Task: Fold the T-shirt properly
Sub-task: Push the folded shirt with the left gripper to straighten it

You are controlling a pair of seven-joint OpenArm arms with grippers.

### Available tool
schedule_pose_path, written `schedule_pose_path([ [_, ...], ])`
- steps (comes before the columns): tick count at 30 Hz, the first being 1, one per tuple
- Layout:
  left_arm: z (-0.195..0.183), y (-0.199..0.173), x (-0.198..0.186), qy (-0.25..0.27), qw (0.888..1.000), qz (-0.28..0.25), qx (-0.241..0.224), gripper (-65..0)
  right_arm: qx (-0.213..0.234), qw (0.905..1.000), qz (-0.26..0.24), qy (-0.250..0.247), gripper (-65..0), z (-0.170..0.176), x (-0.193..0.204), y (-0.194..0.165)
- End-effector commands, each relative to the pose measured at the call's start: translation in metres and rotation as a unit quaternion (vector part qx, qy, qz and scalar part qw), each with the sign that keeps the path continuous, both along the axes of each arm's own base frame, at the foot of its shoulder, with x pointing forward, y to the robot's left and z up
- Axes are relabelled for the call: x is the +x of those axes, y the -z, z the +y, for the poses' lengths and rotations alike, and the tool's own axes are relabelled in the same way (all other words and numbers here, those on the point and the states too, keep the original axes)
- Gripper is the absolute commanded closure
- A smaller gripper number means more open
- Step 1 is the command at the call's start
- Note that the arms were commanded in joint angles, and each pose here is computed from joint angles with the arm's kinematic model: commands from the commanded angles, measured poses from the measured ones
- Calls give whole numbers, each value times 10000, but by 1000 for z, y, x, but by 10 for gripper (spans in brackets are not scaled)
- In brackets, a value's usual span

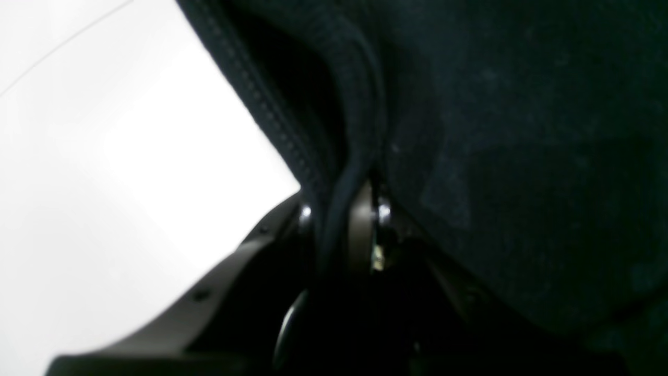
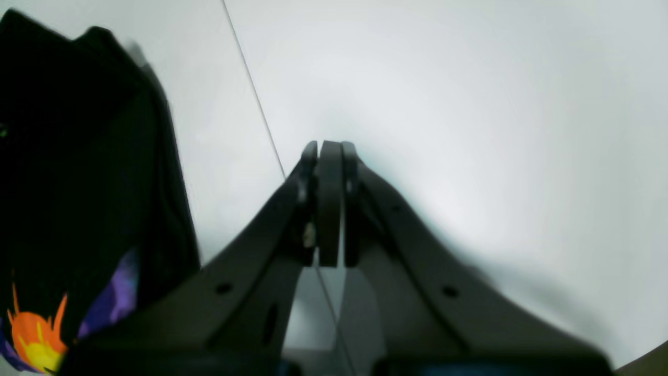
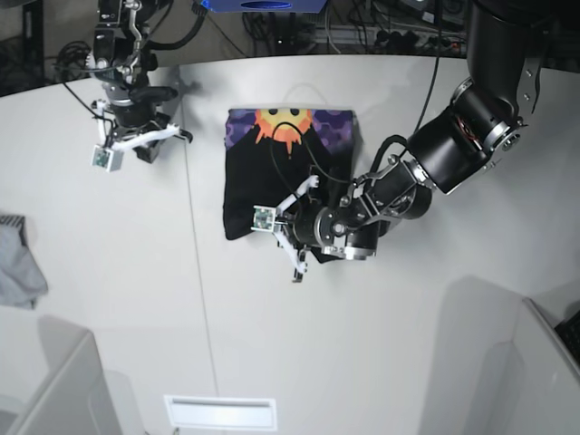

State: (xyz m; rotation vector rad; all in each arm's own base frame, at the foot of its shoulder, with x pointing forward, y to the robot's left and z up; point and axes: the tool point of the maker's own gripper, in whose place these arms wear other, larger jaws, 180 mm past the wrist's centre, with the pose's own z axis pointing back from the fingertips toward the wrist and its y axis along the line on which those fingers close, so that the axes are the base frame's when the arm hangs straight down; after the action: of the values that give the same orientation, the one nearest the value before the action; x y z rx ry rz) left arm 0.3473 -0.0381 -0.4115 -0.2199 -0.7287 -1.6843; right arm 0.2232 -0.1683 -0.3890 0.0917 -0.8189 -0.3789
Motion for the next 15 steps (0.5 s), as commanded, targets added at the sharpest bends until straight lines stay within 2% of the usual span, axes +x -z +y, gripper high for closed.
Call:
schedule_pose_path([
  [1, -2, -14, 15, -42, 9998, -167, -100, 0, -51, 9999, -153, 22, 0, -2, 3, -7],
  [15, -4, -21, 23, -46, 9996, -261, -115, 0, -40, 9999, -153, 19, 0, -1, 3, -7],
])
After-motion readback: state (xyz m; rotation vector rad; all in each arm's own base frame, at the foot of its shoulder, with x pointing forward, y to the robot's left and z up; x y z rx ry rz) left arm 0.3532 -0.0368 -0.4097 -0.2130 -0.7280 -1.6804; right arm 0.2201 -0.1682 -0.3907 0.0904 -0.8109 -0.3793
